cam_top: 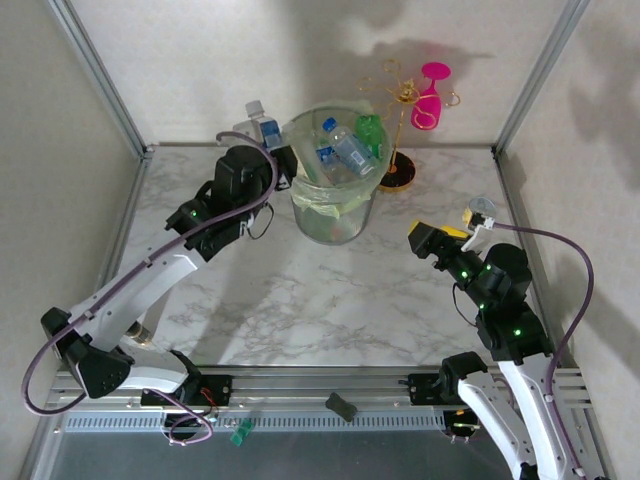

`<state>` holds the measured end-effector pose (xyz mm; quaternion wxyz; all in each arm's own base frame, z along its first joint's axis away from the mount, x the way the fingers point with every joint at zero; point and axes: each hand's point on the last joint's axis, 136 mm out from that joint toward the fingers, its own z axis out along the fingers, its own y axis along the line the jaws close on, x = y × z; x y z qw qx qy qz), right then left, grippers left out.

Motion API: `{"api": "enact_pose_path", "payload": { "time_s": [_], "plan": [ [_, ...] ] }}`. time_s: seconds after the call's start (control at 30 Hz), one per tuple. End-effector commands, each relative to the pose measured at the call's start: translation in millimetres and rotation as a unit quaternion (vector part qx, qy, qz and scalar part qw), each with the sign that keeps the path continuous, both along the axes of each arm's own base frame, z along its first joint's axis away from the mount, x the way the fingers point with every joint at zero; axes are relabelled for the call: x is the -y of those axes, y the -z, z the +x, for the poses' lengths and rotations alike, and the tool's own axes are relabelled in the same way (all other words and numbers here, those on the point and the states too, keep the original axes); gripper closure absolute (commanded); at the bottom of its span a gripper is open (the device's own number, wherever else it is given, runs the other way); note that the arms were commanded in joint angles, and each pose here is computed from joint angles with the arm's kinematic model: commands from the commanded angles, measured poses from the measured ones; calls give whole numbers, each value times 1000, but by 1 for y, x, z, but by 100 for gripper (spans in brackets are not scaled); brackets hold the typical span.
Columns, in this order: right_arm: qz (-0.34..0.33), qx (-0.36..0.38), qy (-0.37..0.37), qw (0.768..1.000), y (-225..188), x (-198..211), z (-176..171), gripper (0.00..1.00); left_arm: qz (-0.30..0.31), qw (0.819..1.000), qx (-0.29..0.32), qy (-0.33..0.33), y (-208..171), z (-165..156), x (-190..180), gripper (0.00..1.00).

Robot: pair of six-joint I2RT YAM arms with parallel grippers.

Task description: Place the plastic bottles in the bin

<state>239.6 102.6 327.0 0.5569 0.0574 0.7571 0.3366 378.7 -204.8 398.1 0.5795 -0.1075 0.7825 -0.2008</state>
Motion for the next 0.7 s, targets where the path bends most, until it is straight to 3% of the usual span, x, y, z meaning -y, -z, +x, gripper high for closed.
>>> {"api": "enact_pose_path", "payload": {
  "time_s": [0.0,0.2,0.67],
  "plan": [
    [3,7,8,1000,-3,2,1,7,28,999,12,16,-9,11,15,70],
    [2,4,9,1000,-1,3,1,7,34,998,-3,55,-1,36,51,70],
    [-4,3,16,1000,1,6,0,6,71,992,-76,76,79,64,83,68]
  ]
}}
